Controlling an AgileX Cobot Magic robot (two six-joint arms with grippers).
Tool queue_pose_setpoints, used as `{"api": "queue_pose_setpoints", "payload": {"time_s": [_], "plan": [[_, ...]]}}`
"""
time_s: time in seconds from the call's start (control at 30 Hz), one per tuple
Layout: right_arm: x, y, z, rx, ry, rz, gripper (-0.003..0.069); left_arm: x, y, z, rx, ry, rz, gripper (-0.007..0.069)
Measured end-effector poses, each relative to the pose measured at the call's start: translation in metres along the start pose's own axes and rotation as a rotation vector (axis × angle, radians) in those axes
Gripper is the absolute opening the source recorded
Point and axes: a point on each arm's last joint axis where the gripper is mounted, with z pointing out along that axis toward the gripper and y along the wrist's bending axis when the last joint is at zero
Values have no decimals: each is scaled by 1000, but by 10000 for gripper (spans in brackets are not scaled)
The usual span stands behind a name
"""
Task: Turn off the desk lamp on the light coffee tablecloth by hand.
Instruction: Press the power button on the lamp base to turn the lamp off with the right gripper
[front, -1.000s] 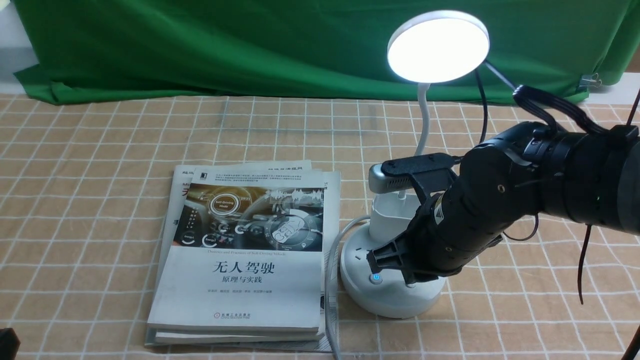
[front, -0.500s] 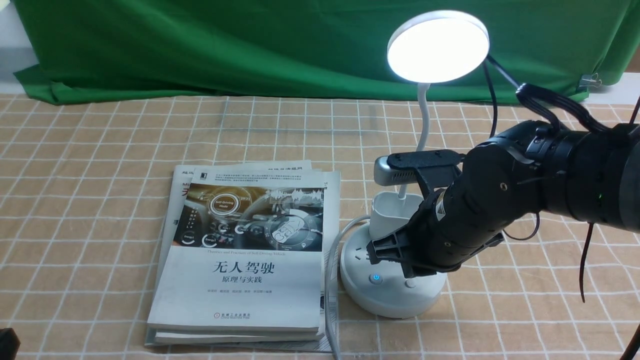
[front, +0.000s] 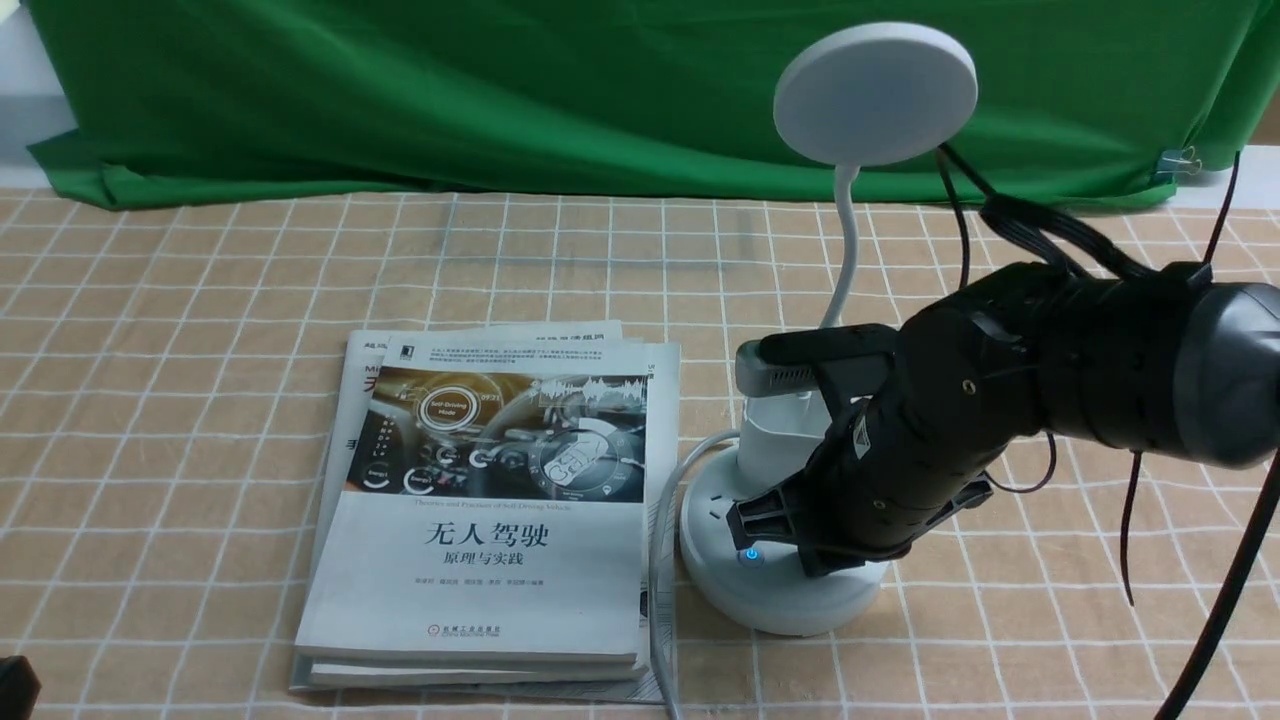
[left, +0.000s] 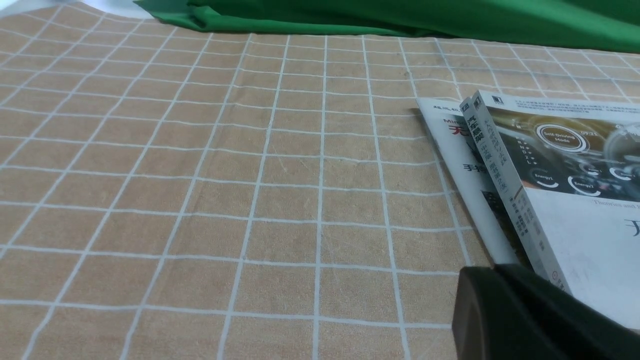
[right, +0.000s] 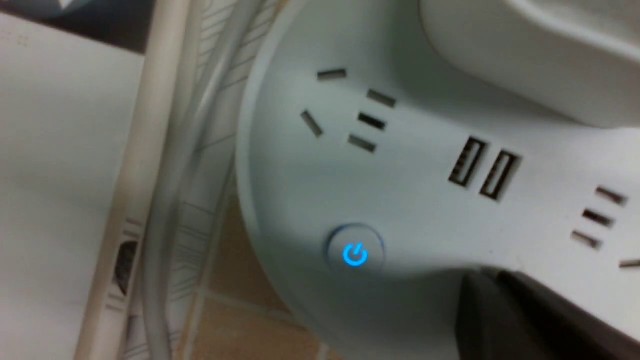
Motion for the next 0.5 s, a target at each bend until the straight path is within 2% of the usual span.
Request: {"api": "queue_pose_setpoints", "payload": {"time_s": [0.5], "plan": [[-1,-4,-29,-14,-79,1,38,0,0,0,0,0,0,5]]}}
